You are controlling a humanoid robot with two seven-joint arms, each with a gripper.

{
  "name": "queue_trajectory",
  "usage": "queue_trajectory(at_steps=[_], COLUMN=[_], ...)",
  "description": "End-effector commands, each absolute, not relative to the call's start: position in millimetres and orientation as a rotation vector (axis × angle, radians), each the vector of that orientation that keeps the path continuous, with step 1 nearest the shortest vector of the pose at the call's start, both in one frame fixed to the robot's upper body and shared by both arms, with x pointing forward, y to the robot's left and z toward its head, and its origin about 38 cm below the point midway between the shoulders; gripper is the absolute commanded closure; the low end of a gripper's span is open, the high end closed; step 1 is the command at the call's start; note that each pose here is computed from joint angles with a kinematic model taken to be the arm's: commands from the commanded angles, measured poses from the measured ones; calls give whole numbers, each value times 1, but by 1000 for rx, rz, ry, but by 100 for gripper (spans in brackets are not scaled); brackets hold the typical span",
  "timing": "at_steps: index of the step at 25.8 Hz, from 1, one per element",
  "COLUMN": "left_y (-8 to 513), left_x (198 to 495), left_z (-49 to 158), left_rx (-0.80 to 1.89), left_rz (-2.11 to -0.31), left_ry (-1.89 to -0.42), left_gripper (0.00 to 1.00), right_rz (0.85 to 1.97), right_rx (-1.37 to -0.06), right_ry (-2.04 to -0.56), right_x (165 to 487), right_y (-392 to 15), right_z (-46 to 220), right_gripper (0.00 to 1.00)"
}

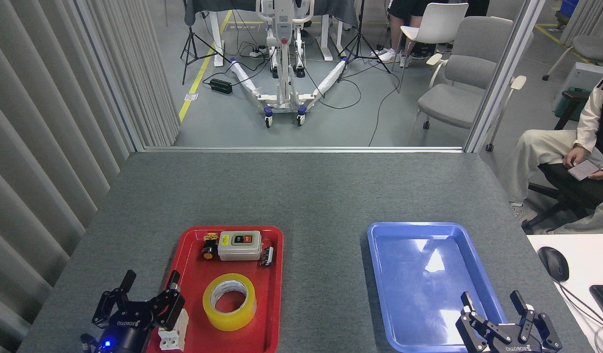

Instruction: Place and move tape with both arms

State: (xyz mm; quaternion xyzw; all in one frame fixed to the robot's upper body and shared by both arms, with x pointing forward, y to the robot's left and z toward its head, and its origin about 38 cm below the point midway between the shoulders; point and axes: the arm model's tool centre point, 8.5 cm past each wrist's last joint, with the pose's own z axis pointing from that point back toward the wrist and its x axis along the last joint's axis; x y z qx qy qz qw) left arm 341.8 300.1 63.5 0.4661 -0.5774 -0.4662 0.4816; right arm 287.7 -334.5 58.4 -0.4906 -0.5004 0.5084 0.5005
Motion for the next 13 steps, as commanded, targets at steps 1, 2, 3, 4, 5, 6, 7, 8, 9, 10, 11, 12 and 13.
queue_trajectory(at_steps=[1, 2, 3, 4, 5, 6, 7, 8, 9, 10, 11, 12, 13], left_y=[301, 302, 302, 302, 302, 304, 304, 304, 305, 305, 305, 305, 305], left_x=[341, 341, 341, 342, 342, 342, 342, 341, 341, 341, 341, 341, 341], left_z=[62, 61, 63, 66, 68, 68, 69, 68, 68, 67, 66, 66, 66], left_rx=[1135, 1134, 1138, 1145, 1156, 1165, 1170, 1170, 1171, 1171, 1168, 1167, 1165], left_rz=[-1138, -1136, -1131, -1123, -1113, -1107, -1102, -1103, -1105, -1107, -1107, -1110, -1110], left_ry=[-1401, -1396, -1398, -1402, -1397, -1386, -1381, -1377, -1376, -1373, -1373, -1372, -1376], left_gripper=[1, 1, 1, 1, 1, 1, 1, 1, 1, 1, 1, 0, 1], right_rz=[1224, 1225, 1225, 1225, 1225, 1225, 1227, 1228, 1226, 1224, 1221, 1219, 1220], right_rx=[-1189, -1188, -1188, -1188, -1188, -1188, -1186, -1183, -1183, -1187, -1190, -1192, -1191], right_ry=[-1215, -1217, -1217, -1217, -1217, -1217, -1217, -1214, -1211, -1202, -1199, -1196, -1195], right_x=[288, 288, 288, 288, 288, 288, 288, 288, 288, 288, 288, 288, 288], right_y=[-334, -334, -334, -334, -334, -334, -334, -334, -334, -336, -337, -338, -338], right_z=[59, 59, 59, 59, 59, 59, 58, 58, 58, 58, 58, 58, 58], right_gripper=[0, 0, 0, 0, 0, 0, 0, 0, 0, 0, 0, 0, 0])
